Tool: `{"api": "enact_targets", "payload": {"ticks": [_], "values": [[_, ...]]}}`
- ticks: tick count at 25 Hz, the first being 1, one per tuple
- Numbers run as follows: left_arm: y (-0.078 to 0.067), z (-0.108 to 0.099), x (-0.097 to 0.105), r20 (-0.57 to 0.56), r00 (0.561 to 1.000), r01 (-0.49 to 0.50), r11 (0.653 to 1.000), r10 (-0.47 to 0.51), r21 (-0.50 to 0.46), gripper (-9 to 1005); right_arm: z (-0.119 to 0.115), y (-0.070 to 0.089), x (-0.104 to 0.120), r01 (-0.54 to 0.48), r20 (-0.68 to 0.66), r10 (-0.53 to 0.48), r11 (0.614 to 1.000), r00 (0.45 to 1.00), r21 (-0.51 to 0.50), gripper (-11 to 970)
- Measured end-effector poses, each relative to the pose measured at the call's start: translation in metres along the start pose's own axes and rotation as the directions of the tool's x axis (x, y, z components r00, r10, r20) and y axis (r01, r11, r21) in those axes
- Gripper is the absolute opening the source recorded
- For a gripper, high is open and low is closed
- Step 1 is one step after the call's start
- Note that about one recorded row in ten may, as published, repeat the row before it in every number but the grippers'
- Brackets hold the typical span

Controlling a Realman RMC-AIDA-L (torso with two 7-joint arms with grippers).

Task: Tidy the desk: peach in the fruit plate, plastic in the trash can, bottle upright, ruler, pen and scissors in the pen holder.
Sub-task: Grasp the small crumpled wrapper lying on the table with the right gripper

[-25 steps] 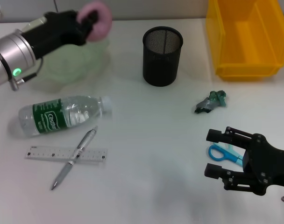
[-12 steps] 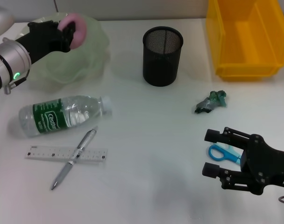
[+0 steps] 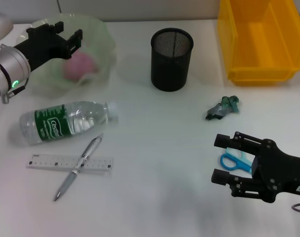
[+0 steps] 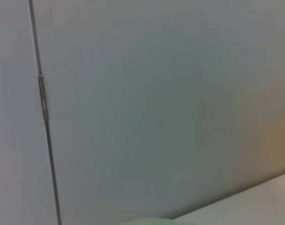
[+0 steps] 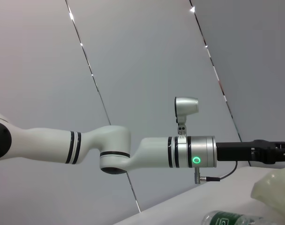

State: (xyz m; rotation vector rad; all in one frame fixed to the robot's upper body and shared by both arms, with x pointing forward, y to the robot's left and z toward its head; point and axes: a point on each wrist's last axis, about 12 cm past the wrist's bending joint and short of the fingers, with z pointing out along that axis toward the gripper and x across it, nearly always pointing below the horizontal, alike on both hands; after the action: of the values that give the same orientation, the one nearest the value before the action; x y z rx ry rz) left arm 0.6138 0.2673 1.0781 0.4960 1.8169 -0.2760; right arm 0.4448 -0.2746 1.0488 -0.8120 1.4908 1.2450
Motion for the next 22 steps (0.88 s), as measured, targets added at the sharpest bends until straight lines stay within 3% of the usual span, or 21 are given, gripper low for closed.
{"api": "enact_targets", "payload": {"ticks": [9, 14, 16, 18, 22], "values": [[-0.005, -0.006, 0.001, 0.025, 1.000, -0.004, 0.999, 0.003, 0.049, 631, 0.004, -0.001, 0.002, -0.015, 0.004, 0.015, 1.000, 1.000, 0.004, 816], [-0.019, -0.021, -0.010, 0.138, 0.990, -0.024, 0.979, -0.005, 0.203, 737, 0.003, 0.000, 0.003, 0.001, 0.022, -0.001, 1.000, 1.000, 0.021, 817], [-0.033, -0.036, -0.015, 0.212, 0.977, -0.046, 0.934, -0.032, 0.354, 736, 0.002, 0.001, 0.005, 0.009, 0.025, -0.009, 1.000, 1.000, 0.029, 817], [-0.037, -0.040, -0.015, 0.230, 0.972, -0.056, 0.916, -0.040, 0.397, 735, 0.002, 0.002, 0.007, 0.005, 0.027, -0.006, 0.999, 1.000, 0.033, 817], [-0.051, -0.069, -0.019, 0.313, 0.945, -0.116, 0.802, -0.092, 0.586, 732, -0.001, 0.003, 0.008, 0.004, 0.030, -0.005, 0.999, 1.000, 0.046, 817]]}}
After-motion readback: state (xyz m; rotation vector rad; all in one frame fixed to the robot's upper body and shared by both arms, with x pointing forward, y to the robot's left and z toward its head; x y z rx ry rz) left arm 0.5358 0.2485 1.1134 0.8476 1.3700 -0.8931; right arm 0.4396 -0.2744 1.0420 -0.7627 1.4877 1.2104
